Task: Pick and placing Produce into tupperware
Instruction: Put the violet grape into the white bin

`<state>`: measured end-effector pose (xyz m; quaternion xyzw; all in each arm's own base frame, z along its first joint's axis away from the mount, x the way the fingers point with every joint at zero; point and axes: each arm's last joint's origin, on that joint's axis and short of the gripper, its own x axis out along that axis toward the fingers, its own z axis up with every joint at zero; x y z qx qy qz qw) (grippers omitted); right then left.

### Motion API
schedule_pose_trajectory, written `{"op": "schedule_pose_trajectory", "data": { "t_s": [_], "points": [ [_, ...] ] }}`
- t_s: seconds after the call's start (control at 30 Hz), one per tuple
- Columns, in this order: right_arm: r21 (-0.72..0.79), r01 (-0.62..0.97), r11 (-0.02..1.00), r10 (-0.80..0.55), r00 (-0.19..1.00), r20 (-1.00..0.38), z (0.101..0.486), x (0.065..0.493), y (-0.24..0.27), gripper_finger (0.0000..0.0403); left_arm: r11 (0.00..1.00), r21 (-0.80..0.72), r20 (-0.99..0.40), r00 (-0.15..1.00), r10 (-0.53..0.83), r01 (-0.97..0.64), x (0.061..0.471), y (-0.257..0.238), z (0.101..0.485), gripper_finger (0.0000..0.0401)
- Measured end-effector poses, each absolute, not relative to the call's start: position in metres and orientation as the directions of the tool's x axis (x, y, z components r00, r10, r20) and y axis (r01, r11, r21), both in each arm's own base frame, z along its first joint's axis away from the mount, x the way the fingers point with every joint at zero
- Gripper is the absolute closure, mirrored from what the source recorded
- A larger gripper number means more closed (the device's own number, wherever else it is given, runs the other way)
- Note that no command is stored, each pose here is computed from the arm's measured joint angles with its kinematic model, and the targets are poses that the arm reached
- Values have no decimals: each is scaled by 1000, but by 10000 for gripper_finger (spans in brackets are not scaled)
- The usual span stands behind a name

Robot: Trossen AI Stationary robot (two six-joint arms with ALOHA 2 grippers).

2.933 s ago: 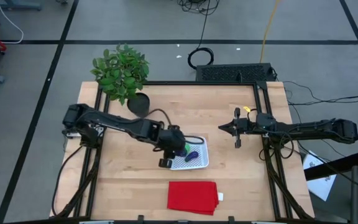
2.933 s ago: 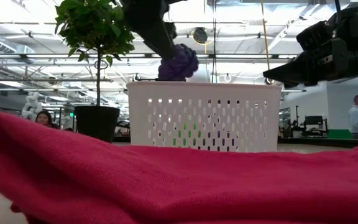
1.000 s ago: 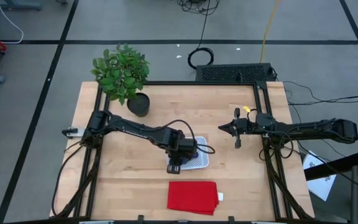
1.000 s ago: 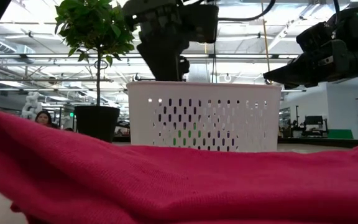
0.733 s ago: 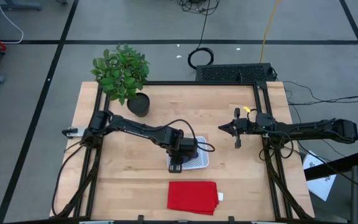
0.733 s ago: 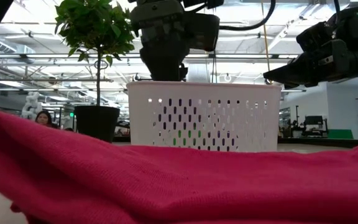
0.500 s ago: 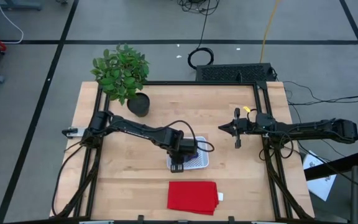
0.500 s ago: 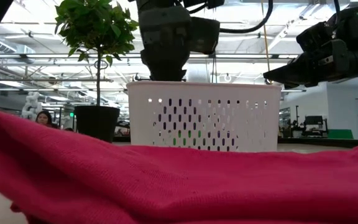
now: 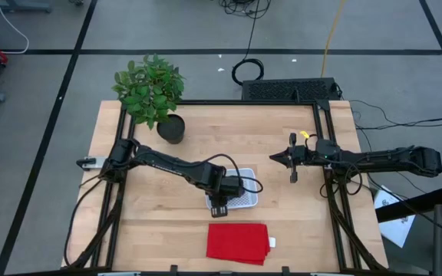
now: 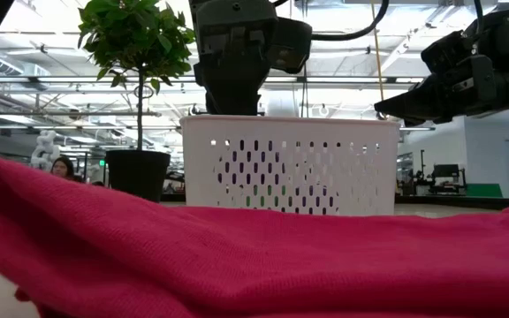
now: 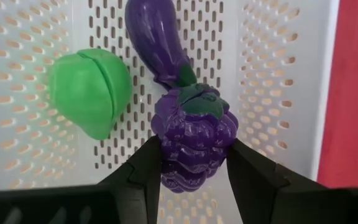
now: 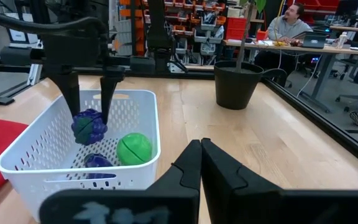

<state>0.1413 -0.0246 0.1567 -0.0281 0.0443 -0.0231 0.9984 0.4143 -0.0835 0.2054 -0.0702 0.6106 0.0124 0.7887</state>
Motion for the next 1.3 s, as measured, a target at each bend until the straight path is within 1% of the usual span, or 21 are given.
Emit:
{"op": "schedule_pose_trajectory", "data": {
  "t_s": [0.2, 0.43, 1.3],
  "points": [
    [-58, 44, 997, -49, 995, -87, 157, 141, -25, 403, 989, -81, -967, 249, -47, -126, 416, -83, 201, 258],
    [-59, 44, 997, -49, 995, -82, 157, 141, -25, 403, 989, -75, -981, 186, -51, -124, 420, -81, 180, 258],
    [-51, 45, 998, -49, 995, -82, 157, 141, -25, 403, 994, -83, -977, 200, -68, -66, 422, -83, 179, 255]
  ]
}}
